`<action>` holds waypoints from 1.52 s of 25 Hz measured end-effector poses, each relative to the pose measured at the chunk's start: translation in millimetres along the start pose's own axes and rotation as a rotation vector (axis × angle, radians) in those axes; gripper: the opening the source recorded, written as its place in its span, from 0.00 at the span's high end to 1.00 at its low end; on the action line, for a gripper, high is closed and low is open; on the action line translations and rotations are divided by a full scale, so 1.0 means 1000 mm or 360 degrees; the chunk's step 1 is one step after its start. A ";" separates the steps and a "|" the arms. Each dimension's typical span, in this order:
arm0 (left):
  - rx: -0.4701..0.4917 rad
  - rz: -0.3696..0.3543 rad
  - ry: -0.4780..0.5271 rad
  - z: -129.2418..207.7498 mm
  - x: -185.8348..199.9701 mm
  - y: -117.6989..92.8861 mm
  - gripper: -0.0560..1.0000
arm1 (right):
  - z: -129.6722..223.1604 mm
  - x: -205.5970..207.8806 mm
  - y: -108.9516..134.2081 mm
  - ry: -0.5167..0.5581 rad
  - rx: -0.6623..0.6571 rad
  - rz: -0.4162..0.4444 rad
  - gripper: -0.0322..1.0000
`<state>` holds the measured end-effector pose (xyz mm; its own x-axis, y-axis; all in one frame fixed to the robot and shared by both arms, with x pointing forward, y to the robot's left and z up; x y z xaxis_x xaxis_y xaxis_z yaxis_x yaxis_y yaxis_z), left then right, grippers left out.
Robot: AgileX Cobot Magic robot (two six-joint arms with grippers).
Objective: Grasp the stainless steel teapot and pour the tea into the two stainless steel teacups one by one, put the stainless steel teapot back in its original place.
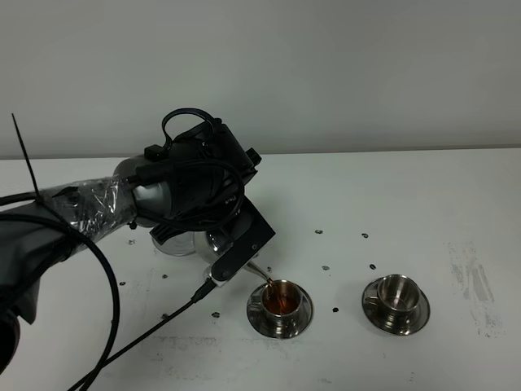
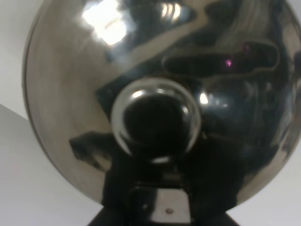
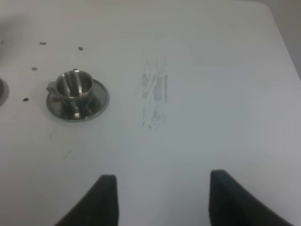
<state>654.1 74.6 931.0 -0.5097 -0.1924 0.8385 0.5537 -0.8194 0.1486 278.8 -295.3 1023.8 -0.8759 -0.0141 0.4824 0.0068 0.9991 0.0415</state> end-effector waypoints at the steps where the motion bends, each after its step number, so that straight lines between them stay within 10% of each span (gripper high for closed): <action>1: -0.0009 -0.0003 0.0006 0.000 0.000 0.001 0.71 | 0.000 0.000 0.000 0.0000 0.0000 0.0000 0.53; 38: -0.0135 -0.0047 0.0084 -0.003 0.006 0.009 0.71 | 0.000 0.000 0.000 0.0000 0.0000 0.0000 0.53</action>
<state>653.7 64.7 935.2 -0.5603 -0.1938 0.8053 0.4815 -0.8673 0.1262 278.8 -295.3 1023.8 -0.8759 -0.0141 0.4824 0.0068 0.9991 0.0415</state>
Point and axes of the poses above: a point on each arm's last joint axis where the gripper is mounted, x pointing back along that axis away from the gripper, y along the wrist's bending axis when the last joint is at zero, z = x × y, the point moved 5 cm from there along -x, pointing out along that axis toward the gripper, and after that the axes turned 7 degrees about -x, right-handed, at the moved point
